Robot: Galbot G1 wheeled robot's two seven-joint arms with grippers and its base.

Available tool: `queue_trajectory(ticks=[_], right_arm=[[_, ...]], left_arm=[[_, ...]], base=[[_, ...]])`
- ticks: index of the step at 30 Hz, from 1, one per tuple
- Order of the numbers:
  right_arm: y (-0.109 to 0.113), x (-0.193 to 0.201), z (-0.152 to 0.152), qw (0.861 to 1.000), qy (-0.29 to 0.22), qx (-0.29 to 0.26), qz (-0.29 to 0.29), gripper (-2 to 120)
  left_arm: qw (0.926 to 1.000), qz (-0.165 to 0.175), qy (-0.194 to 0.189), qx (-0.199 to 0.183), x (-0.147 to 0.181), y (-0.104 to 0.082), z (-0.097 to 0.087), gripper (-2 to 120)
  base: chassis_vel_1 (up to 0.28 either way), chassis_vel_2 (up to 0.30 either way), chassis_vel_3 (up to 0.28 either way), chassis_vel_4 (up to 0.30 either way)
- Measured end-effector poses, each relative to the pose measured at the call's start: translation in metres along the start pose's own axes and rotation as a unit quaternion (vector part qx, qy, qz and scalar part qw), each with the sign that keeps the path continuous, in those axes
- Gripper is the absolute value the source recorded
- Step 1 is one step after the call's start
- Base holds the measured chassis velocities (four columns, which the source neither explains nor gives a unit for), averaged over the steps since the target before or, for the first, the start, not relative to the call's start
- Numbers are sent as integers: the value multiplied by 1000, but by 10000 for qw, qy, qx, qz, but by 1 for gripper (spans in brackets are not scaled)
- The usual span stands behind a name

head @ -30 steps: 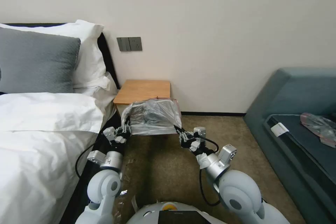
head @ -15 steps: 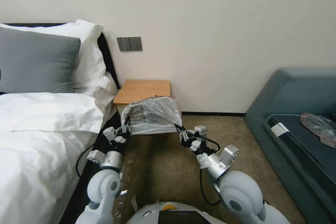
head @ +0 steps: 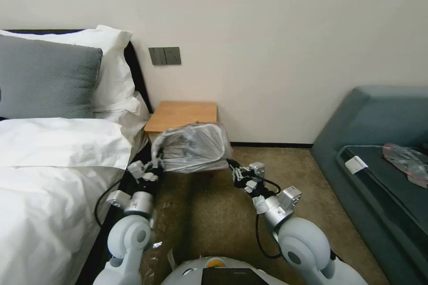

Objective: Pick up the garbage bag from the table and place it over the trash can.

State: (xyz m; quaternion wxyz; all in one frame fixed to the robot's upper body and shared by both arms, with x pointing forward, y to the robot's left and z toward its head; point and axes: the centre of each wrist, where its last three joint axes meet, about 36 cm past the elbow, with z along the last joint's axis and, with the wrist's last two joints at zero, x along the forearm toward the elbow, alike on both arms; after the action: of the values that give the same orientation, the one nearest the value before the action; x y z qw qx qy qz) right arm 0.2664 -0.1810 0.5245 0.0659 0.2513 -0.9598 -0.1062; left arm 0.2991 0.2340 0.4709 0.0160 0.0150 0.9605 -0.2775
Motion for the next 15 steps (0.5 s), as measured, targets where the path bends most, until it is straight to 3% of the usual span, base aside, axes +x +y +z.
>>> queue_trajectory(ticks=[9, 15], right_arm=[[4, 17, 1, 9962, 11, 833, -249, 43], [-2, 12, -8, 9973, -330, 654, -91, 66]], left_arm=[[9999, 34, 86, -104, -3, 4, 4, 5], [9998, 132, 144, -84, -4, 7, 7, 5]], base=[[0, 0, 0, 0], [0, 0, 0, 0]])
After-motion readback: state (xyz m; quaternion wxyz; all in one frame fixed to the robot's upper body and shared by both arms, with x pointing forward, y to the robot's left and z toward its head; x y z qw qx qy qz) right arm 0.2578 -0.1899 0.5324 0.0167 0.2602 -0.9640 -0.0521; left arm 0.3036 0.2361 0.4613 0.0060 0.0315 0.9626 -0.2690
